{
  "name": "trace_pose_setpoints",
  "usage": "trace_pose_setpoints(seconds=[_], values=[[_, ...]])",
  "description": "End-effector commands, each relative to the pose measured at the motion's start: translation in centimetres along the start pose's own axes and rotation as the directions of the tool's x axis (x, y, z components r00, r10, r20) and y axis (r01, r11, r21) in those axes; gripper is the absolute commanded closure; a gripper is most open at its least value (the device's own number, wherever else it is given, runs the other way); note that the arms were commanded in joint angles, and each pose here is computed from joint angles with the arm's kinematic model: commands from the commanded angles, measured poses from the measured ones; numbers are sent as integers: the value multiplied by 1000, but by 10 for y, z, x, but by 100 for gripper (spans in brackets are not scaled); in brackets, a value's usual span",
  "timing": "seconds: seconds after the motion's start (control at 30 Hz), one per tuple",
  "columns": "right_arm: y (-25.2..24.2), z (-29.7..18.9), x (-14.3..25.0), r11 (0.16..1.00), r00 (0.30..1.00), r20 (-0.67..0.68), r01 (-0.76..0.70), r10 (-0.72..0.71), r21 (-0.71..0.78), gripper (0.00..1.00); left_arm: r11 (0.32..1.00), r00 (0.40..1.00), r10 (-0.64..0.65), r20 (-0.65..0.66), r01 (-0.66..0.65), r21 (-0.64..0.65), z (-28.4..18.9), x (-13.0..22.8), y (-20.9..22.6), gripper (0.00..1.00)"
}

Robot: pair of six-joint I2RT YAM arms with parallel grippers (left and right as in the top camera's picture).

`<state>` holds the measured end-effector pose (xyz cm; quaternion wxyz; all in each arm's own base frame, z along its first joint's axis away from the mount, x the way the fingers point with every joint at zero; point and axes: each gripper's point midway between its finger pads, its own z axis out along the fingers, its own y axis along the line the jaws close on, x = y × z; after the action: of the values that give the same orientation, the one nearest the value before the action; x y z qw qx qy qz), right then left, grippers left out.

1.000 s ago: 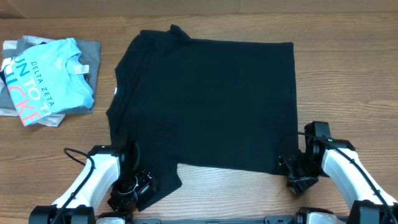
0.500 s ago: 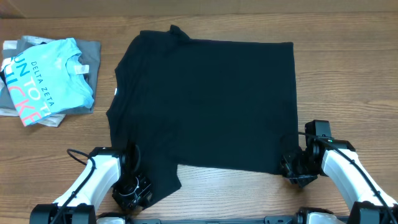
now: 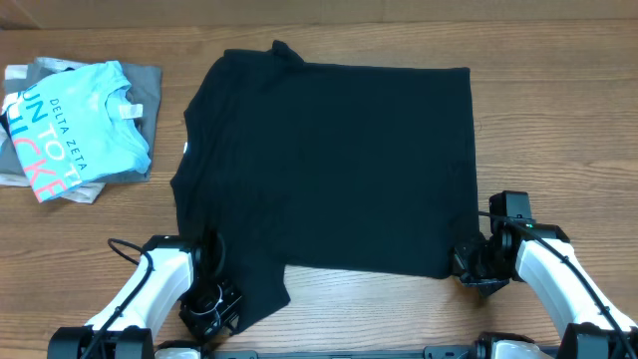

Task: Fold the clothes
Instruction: 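Move the right gripper to the bottom-right hem corner and grasp, then lift the bottom hem with both grippers and fold it upward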

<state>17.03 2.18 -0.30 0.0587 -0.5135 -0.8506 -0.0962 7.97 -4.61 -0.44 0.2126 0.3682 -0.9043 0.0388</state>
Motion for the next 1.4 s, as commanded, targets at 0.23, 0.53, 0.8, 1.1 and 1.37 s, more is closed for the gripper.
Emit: trace_pose_setpoints(seconds=[0.23,0.53,0.8,1.1,1.37], values=[[-1,-21,-13,997,997,70,-31,26,70,96,997,996,31,78,-25,-77,-46,-13,-3,96],[31,-47,-29,1000,992,127,-9,11,-14,96,996,959,86,270,-83,-24,-102,-46,-34,96],[72,-66,-50,987,976,216,42,-7,-154,96,982,834,113,541,-178,69,-174,-89,-78,96],[107,-77,-61,951,960,275,124,-43,-284,96,946,719,85,689,-275,170,-205,-123,-122,96],[138,-94,-73,900,939,341,180,-38,-396,94,926,662,97,743,-333,176,-211,-146,-147,96]])
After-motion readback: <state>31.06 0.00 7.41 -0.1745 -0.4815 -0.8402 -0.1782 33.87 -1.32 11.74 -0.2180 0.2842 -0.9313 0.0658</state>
